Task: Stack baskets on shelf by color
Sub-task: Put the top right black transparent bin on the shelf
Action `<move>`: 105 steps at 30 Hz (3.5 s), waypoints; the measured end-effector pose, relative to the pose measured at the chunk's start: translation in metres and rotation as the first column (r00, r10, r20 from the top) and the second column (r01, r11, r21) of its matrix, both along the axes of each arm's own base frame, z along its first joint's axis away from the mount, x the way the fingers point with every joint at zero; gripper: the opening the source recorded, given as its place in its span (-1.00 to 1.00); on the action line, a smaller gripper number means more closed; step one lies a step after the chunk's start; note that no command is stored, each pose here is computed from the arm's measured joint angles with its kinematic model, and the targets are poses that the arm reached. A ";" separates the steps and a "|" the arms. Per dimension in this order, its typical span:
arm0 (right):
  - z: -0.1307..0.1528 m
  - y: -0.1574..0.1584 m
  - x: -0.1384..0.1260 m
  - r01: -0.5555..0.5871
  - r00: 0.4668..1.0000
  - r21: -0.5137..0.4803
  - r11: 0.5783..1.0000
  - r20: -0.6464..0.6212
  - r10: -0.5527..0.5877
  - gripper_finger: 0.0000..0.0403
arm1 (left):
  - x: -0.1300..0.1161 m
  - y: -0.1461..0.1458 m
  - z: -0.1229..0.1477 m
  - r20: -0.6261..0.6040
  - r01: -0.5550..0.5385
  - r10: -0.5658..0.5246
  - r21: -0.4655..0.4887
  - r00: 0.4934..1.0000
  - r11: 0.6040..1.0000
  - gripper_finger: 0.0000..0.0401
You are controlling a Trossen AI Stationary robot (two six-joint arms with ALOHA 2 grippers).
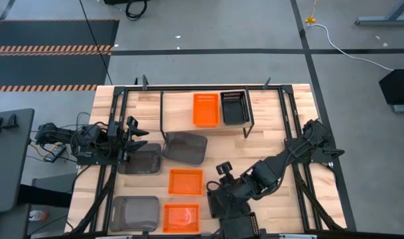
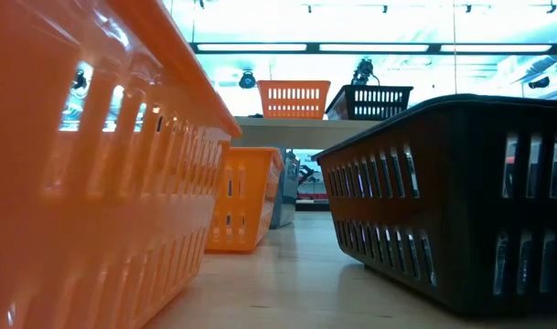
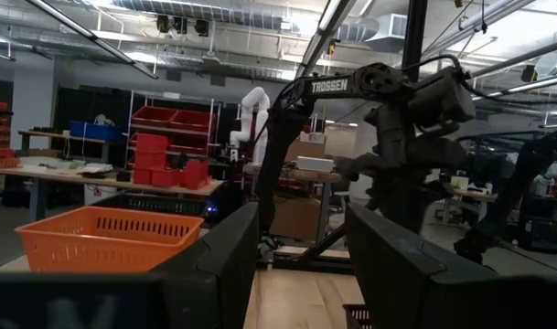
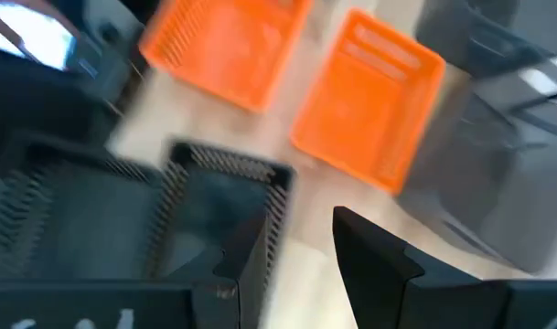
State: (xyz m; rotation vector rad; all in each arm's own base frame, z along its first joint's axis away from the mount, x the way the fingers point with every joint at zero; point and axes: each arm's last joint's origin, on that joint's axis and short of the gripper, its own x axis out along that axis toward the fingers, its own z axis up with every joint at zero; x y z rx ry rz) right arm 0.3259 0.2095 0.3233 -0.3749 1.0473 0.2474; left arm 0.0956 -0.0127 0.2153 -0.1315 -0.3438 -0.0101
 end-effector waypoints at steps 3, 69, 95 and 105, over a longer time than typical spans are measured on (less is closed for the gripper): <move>-0.003 -0.006 -0.007 -0.028 0.999 -0.133 0.991 -0.048 0.022 -0.34 | 0.000 0.000 0.000 0.000 0.000 0.000 0.000 1.000 1.000 -0.14; -0.099 -0.115 0.067 -0.316 0.918 -0.550 0.773 0.027 0.395 -0.34 | -0.002 0.000 0.006 0.065 0.050 -0.042 -0.126 0.997 0.991 -0.14; -0.109 -0.127 0.052 -0.278 0.960 -0.435 0.856 -0.107 0.258 -0.22 | 0.000 -0.007 0.005 0.056 0.314 -0.310 -0.109 0.949 0.943 -0.14; -0.116 -0.133 0.054 -0.261 0.965 -0.389 0.884 -0.084 0.248 0.04 | -0.001 -0.007 0.005 0.066 0.306 -0.299 -0.135 0.952 0.943 -0.14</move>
